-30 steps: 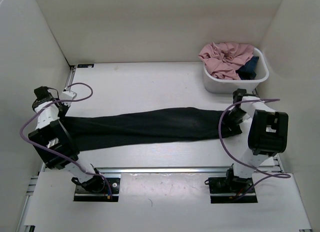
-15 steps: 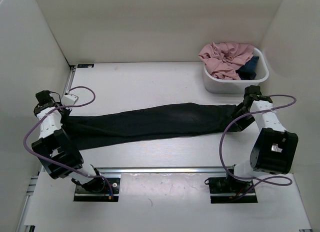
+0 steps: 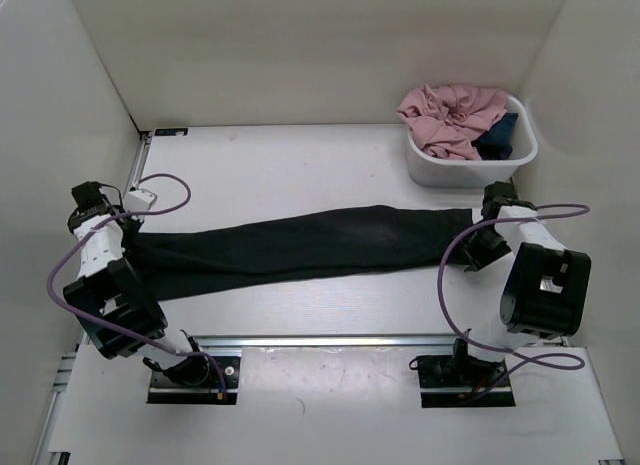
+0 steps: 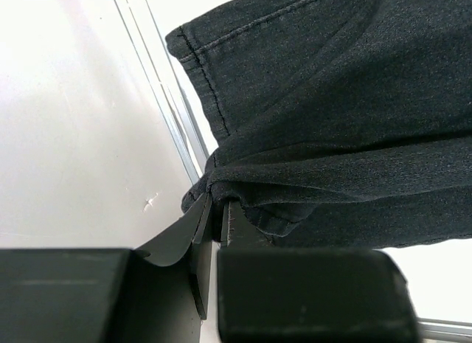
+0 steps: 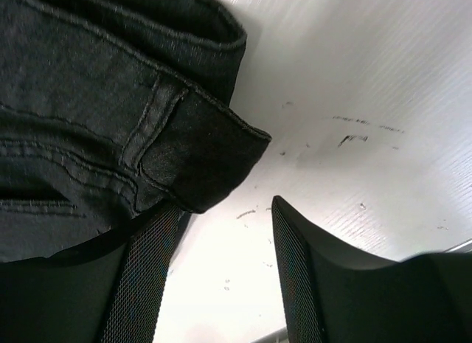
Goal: Fold and stack the trousers
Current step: Fold the trousers
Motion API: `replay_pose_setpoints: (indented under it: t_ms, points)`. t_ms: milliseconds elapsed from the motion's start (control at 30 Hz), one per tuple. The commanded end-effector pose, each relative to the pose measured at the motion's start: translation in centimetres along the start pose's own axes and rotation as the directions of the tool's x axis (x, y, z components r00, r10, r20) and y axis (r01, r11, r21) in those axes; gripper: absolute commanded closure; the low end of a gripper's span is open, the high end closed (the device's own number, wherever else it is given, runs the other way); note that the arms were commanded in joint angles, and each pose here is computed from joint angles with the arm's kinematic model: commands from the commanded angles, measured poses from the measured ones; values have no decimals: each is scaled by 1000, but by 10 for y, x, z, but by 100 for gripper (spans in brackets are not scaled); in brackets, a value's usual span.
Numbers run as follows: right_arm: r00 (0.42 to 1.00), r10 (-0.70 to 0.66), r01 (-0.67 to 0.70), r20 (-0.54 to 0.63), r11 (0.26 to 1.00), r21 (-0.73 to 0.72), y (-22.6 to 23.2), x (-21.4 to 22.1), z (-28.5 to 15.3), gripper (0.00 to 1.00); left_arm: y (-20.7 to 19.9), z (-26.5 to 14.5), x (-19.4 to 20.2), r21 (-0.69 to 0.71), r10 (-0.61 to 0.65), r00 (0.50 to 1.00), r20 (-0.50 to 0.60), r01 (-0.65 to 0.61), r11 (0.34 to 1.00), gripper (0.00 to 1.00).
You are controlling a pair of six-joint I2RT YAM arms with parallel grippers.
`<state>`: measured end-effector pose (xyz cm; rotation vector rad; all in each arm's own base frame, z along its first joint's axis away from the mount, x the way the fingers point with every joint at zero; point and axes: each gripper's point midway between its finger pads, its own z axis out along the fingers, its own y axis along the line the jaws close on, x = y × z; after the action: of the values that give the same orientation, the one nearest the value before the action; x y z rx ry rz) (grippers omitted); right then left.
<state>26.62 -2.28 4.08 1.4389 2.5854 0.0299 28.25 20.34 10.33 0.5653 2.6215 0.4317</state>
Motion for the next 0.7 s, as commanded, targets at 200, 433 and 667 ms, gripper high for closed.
replay_pose_setpoints:
  t_ms: [200, 433, 667]
  points:
    - [982, 119, -122, 148, 992, 13, 10, -37, 7, 43, 7, -12, -6, -26, 0, 1000, 22, 0, 1000, 86]
    - [957, 253, -226, 141, 957, -181, 28, -29, -8, 44, 6, -15, -6, -17, -1, 1000, 16, 1, 1000, 86]
    - [926, 331, -283, 183, 927, -247, 22, -28, -20, 37, 1, -13, -5, -4, -10, 1000, 19, 11, 1000, 86]
